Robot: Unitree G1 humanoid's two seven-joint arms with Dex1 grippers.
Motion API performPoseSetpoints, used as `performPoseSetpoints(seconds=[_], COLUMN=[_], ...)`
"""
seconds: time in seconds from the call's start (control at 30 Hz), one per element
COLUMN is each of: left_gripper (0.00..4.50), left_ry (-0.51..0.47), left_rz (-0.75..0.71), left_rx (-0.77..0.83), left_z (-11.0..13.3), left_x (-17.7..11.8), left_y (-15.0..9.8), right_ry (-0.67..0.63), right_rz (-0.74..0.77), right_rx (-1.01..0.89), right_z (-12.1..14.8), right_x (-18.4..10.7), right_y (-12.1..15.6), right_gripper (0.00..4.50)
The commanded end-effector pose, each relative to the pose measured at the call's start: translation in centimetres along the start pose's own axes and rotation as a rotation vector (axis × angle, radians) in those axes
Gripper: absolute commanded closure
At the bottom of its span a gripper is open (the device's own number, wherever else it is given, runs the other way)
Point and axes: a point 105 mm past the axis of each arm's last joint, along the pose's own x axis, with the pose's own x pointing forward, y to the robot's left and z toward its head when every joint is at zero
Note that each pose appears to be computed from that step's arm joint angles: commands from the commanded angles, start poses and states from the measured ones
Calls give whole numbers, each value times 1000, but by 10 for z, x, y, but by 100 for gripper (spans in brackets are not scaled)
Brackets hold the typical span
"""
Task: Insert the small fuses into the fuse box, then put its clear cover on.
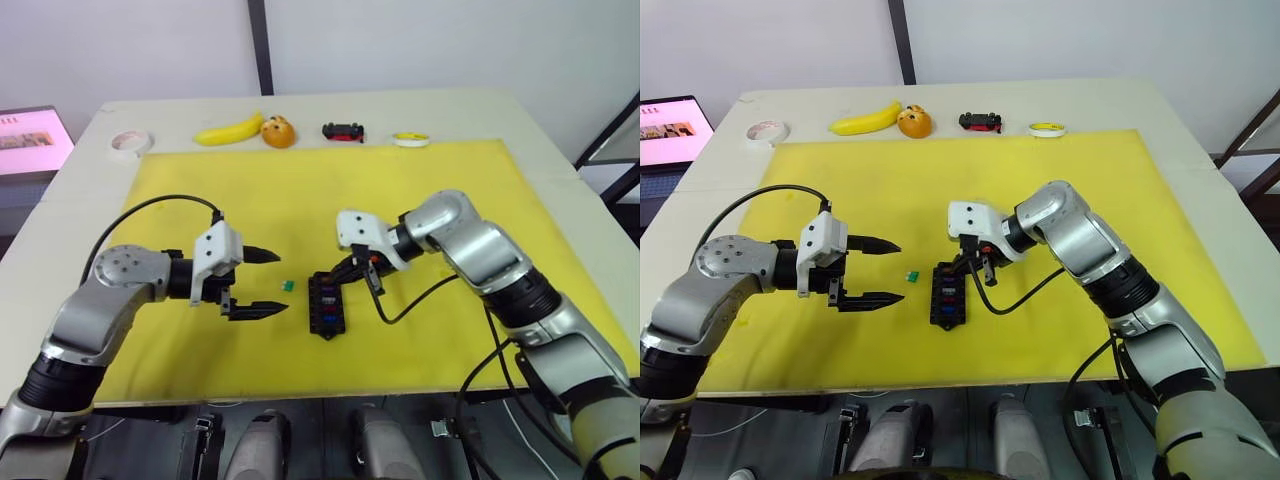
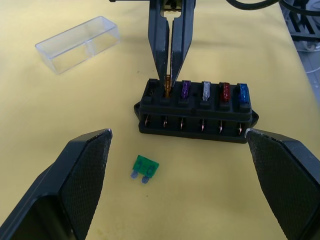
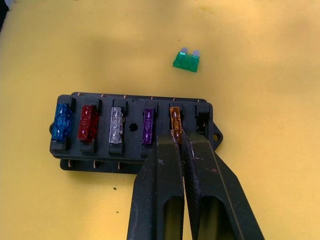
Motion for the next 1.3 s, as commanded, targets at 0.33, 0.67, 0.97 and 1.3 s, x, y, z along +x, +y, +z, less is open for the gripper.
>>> performPoseSetpoints(seconds=[0.33,0.67,0.97,1.3], left_gripper=[0,0,0,0], left_ry=[-1,-2,-1,-4], left_rz=[-5,-13,-8,-3], left_rx=[47,55,55,51], left_z=[6,6,6,6], left_x=[0,1,1,0], left_y=[-2,-1,-1,-2], right_ry=[-141,-148,-85,3], right_rz=[-19,7,31,26], right_rx=[-7,69,101,40], right_z=[42,45,38,29], right_x=[-23,-26,-20,-11], right_y=[9,13,11,5], right_gripper=[449,449,449,449])
